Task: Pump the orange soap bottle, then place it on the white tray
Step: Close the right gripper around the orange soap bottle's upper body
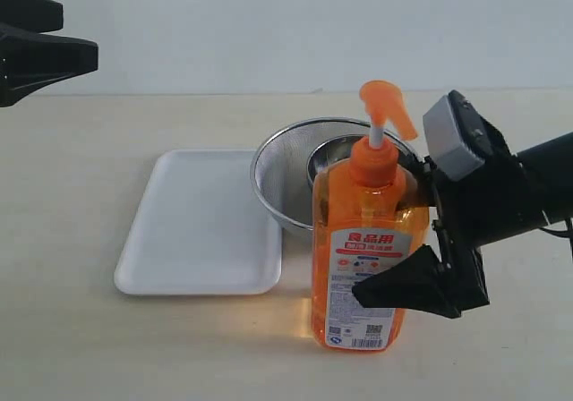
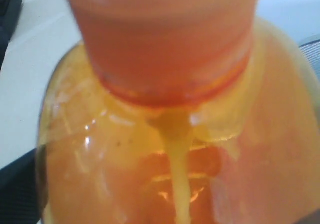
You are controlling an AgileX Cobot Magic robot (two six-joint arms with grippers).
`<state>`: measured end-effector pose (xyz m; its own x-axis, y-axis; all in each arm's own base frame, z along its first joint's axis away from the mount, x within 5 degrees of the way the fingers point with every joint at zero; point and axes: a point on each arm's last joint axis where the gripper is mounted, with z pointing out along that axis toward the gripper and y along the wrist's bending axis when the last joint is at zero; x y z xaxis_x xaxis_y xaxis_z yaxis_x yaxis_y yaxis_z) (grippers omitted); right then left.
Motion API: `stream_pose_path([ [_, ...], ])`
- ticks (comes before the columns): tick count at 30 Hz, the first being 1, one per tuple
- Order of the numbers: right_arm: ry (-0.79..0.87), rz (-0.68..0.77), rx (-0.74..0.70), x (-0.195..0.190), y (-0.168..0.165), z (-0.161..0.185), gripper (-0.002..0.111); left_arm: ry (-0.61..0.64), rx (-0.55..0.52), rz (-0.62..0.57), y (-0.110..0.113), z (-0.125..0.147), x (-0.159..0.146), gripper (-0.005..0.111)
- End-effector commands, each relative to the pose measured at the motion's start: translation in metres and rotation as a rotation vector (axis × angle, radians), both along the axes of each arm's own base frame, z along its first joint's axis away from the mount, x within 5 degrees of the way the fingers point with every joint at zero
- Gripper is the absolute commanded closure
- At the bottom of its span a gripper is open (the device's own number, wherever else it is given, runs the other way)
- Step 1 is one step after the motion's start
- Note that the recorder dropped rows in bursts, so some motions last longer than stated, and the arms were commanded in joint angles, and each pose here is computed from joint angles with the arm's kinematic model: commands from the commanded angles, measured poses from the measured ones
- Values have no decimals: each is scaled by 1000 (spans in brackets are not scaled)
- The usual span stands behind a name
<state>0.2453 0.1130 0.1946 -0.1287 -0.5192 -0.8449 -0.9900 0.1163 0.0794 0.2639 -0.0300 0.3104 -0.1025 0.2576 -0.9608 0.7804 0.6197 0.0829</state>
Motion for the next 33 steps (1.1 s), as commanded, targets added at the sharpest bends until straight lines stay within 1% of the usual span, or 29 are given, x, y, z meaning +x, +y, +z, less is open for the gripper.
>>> stream_pose_path([
  [1, -6, 34, 34, 5, 3, 4, 3, -4, 1, 7, 1, 1, -1, 33],
  [12, 16, 58, 62, 5, 5, 5, 3, -4, 2, 6, 1, 1, -1, 33],
  [16, 38, 45, 62, 5, 5, 5, 3, -4, 2, 6, 1, 1, -1, 33],
  [33, 37, 35, 60, 5, 5, 4, 3, -4, 2, 6, 1, 1, -1, 33],
])
